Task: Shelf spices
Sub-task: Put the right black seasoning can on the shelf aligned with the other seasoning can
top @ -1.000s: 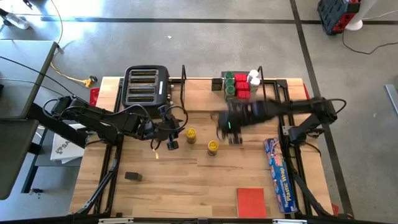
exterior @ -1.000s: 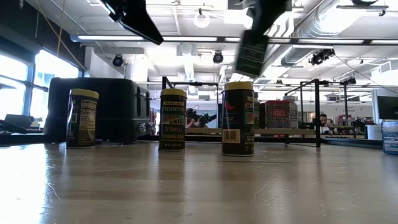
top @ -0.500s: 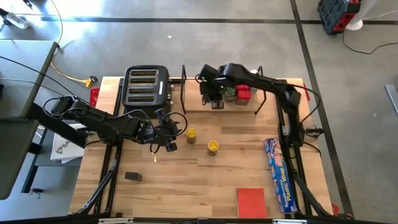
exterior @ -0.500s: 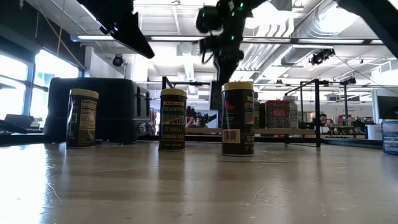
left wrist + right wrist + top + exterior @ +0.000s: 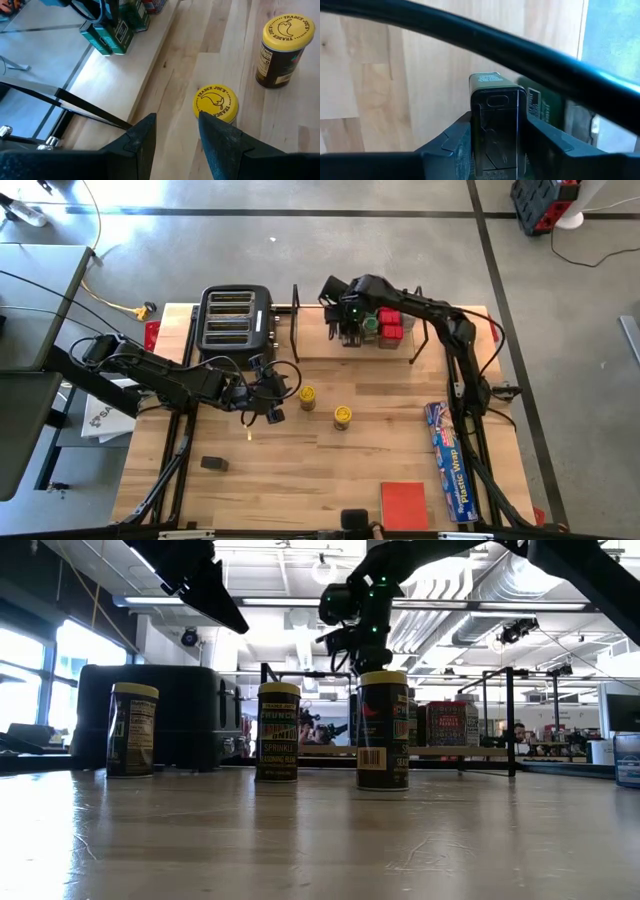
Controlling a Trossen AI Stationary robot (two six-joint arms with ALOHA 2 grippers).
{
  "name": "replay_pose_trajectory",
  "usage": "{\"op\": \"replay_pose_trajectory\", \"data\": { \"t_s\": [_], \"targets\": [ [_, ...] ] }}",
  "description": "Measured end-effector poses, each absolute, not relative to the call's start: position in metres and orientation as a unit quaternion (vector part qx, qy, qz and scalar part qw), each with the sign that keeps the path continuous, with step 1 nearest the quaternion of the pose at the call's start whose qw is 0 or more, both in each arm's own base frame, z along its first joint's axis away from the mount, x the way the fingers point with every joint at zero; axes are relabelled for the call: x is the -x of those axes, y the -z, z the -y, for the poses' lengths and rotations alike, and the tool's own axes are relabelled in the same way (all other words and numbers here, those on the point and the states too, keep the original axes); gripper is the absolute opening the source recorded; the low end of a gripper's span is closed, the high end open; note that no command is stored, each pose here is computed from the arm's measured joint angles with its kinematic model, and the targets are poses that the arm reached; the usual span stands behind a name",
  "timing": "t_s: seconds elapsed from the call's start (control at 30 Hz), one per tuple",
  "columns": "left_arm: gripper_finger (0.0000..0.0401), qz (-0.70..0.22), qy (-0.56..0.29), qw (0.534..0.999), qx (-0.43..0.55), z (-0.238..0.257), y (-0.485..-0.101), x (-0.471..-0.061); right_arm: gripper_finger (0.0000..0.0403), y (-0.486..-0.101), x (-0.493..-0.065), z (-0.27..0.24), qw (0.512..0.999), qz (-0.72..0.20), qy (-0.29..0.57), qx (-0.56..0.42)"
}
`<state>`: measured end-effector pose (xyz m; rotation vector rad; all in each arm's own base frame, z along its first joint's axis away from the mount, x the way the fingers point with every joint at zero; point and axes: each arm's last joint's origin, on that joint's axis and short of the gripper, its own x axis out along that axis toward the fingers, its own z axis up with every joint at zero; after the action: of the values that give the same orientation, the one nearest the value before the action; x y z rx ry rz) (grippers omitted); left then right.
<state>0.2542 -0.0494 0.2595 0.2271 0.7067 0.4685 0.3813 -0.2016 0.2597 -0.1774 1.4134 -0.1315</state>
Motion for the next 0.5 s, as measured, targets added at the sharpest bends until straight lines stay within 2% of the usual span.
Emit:
{"op": "replay_pose_trajectory", "data": {
  "t_s": [0.5],
  "targets": [
    [0.0142, -0.342, -0.227, 0.905, -0.111, 0.0494, -0.2597, -0.2543, 0.0163, -0.2596, -0.3791, 0.2063, 0.753, -0.649, 0.054, 0.093]
  ]
}}
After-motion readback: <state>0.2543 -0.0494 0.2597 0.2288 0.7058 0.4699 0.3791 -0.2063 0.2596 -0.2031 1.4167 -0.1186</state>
